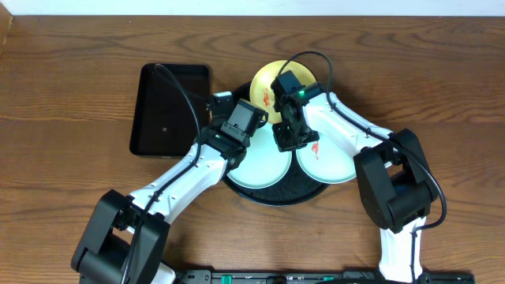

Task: Clean dirty plates on tray and stack at the side
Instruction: 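Continue scrubbing the plate while the right gripper holds its rim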

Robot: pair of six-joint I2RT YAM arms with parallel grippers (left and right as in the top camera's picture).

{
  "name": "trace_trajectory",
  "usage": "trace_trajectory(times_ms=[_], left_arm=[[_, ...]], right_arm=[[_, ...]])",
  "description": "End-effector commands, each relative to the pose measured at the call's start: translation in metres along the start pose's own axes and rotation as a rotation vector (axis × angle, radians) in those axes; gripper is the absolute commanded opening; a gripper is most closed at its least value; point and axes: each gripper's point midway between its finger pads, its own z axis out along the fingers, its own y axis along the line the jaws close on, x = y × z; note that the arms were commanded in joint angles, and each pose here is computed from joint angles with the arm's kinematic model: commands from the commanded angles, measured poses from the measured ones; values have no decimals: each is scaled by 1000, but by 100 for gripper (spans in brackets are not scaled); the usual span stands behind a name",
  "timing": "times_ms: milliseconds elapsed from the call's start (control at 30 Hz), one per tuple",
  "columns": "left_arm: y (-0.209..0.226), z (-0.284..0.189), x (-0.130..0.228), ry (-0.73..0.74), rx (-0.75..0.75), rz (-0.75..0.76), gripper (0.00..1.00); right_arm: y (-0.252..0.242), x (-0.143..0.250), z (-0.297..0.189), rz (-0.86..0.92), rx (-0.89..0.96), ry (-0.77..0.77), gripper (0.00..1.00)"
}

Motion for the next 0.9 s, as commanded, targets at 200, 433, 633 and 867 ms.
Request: trace_trajectory(times_ms=[200, 433, 633, 867], left_arm=[[1, 2, 14, 20, -37, 80, 8], [2, 17, 31, 67, -70, 113, 7], [-3, 17, 39, 83, -62, 134, 7], [-28, 6, 53, 86, -5, 113, 8]], right_arm=[[-11, 3, 6, -13, 64, 9, 1], [-11, 3, 6, -13, 64, 9, 1], [-11, 3, 6, -13, 64, 9, 1], [-11, 2, 6, -14, 63, 4, 1]])
